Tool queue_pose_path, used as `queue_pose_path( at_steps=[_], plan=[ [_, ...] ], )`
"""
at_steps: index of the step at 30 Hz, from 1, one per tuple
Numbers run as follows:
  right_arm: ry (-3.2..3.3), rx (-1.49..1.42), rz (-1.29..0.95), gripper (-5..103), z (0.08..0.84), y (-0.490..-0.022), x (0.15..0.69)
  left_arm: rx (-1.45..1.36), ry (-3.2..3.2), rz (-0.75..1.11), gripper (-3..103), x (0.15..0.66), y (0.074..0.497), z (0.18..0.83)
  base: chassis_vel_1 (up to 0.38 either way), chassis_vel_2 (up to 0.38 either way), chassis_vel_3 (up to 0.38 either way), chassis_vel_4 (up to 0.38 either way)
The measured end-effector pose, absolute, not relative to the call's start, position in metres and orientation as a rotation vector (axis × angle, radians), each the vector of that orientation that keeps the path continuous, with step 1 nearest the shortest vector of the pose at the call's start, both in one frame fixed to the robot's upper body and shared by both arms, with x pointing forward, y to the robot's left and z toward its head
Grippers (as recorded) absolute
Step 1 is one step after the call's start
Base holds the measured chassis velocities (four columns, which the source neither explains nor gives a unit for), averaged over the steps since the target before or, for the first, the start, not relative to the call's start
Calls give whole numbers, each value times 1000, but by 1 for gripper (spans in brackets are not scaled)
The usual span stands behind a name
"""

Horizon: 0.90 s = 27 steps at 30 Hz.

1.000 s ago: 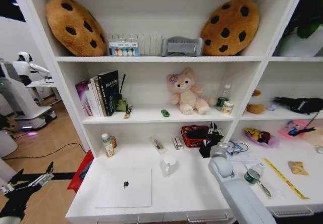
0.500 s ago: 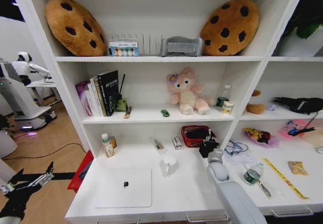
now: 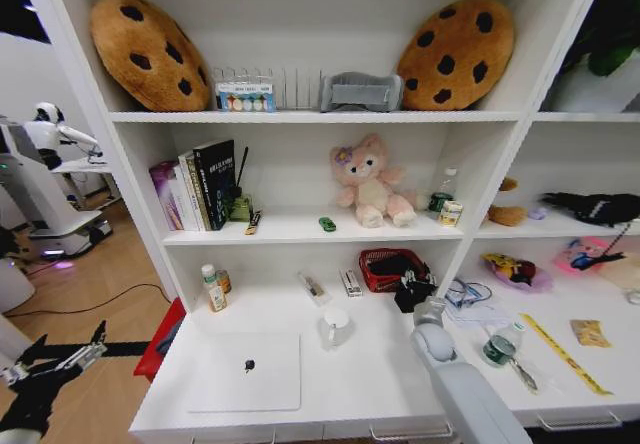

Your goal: Organize the objects on the table.

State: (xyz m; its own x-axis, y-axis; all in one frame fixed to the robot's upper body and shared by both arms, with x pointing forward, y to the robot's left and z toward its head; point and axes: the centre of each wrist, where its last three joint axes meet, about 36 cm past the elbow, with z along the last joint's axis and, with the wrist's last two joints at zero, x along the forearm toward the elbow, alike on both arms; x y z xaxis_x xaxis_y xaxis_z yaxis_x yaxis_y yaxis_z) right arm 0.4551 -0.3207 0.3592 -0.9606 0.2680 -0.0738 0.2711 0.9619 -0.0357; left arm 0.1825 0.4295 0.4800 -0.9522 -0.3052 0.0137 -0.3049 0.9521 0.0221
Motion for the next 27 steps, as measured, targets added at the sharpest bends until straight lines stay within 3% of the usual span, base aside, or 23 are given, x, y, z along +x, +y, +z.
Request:
queue_pose_path(
  at_steps=[6,10,11,20,27],
  plan=[
    [3062,330,-78,84,378,-312,391,482,-3087,-31,100,182,429,480,0,0,0,0],
    [3080,297,-74,88,380,-309,358,483,-3087,-31,100,182,429,480,0,0,0,0],
    [3085,294,-57,97,381,-306,345,482,-3087,-31,100,183,429,480,0,0,0,0],
    [3107,277,-39,100,395,-304,243,483,-3087,-31,100,183,429,480,0,0,0,0],
    [3078,336,-64,100,410,-322,218,483,-3087,-31,100,182,429,480,-4,-4,1,7]
  ],
)
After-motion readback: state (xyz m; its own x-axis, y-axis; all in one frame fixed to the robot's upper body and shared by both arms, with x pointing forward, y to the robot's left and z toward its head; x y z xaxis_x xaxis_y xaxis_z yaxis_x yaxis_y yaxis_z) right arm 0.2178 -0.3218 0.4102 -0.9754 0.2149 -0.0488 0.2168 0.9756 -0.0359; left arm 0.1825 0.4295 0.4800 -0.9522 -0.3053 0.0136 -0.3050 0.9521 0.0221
